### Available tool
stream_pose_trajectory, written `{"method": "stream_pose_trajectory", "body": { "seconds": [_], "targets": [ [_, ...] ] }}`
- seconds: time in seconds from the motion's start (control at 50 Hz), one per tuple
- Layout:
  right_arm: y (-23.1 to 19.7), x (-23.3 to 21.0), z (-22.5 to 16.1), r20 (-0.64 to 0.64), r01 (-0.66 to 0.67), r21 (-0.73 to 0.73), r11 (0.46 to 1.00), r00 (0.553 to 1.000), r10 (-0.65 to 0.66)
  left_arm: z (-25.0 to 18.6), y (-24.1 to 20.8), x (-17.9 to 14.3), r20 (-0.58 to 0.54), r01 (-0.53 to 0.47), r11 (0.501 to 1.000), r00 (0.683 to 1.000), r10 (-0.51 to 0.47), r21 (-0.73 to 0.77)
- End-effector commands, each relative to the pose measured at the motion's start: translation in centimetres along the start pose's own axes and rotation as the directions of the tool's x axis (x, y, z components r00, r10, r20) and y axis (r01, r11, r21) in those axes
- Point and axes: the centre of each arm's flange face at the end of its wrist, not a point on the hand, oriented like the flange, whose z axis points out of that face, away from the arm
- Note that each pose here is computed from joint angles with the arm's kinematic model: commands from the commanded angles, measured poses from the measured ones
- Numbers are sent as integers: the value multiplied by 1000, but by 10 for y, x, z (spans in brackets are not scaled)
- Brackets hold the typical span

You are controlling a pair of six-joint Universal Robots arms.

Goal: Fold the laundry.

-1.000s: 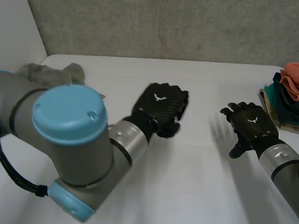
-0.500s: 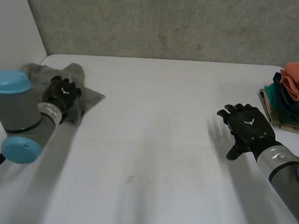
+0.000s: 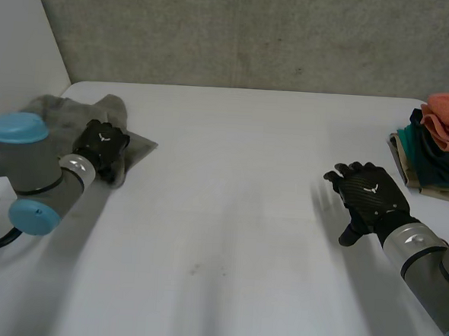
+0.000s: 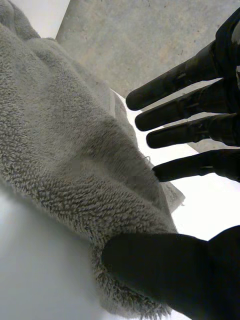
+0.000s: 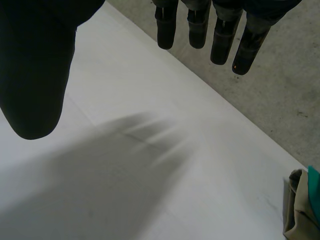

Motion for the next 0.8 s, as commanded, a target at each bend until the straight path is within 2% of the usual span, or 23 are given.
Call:
{"method": "stream_pose_trajectory", "body": {
  "seconds": [0.02,0.24,0.32,0.34,0.38,0.4,0.42,0.48,0.5,0.58,0.6,0.66,0.8],
  "targets": [
    [2,0,1,-1,6,-9,1000,1000,-6,7,5,0,9,-10,1000,1000,10,2],
    [2,3,2,-14,1,-10,1000,1000,-1,1,-23,-6,70,-11,1000,998,9,25],
    [-2,8,3,-29,1,5,1000,1000,-1,-28,-91,2,79,55,988,995,-67,144],
    [-4,10,3,-36,1,9,1000,999,-1,-45,-118,13,48,122,972,990,-135,200],
    [-4,13,4,-43,-1,7,1000,999,1,-64,-144,21,6,196,947,979,-204,256],
    [-5,18,4,-54,-3,4,1000,999,3,-74,-157,25,-20,236,930,970,-240,283],
    [-5,20,4,-59,-5,1,1000,998,5,-96,-182,35,-87,318,889,948,-307,331],
    [-7,29,4,-78,-11,-6,1000,997,11,-129,-211,54,-208,438,824,899,-387,360],
    [-7,30,4,-78,-11,-10,1000,997,11,-148,-223,68,-285,504,786,860,-423,357],
    [-9,32,3,-84,-13,-9,1000,996,12,-176,-235,112,-428,592,744,785,-447,309],
    [-9,32,3,-82,-12,-8,1000,997,12,-178,-235,121,-444,591,749,781,-439,300],
    [-11,33,3,-85,-12,-3,1000,996,11,-174,-226,140,-459,565,780,788,-411,271],
    [-14,35,2,-92,-12,5,1000,996,12,-166,-215,142,-417,470,835,846,-334,285]
  ]
}}
